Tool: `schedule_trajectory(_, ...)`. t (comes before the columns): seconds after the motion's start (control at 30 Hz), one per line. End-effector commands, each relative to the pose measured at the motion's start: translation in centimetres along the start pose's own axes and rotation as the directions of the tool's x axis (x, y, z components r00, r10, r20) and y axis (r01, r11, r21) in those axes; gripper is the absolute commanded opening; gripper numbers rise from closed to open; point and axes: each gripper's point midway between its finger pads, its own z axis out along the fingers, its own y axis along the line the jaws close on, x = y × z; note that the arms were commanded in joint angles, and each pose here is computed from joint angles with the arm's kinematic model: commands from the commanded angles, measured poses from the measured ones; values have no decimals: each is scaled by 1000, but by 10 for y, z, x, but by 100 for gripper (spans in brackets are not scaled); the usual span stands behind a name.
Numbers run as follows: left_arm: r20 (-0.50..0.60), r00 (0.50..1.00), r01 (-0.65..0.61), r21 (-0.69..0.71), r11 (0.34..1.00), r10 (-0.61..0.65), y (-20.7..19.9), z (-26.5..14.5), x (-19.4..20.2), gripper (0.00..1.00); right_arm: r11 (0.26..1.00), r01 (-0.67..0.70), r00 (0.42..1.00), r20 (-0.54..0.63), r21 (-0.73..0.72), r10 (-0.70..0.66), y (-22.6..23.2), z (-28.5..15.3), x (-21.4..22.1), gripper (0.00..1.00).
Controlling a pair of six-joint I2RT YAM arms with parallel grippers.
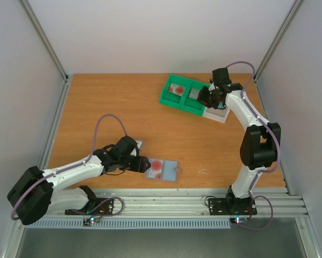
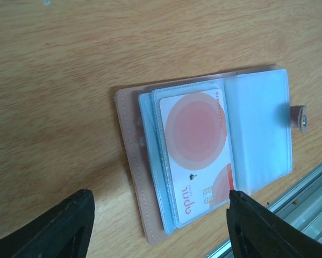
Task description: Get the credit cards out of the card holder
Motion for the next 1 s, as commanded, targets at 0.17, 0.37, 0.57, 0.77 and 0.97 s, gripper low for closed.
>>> schedule_trajectory(0.17,-20,998,-62,34,997,63,-2,12,2,68,992,28,998,-43,-127,-34,18,-28,61,19)
schedule_trajectory(0.37,-45,999,-13,77,997,17,-6,23,7,59,983,67,988,-126,-173,-89,28,-25,123,20)
schedule_trajectory(0.57,-77,996,48,135,990,-38,-14,34,10,49,974,112,971,-187,-198,-150,31,-19,173,20)
schedule_trajectory(0.77,-88,989,132,173,976,-118,-18,34,14,33,963,146,945,-257,-226,-204,30,-9,229,20)
schedule_trajectory(0.97,-34,985,173,163,971,-170,-17,18,8,39,949,184,920,-295,-256,-258,36,-3,279,20)
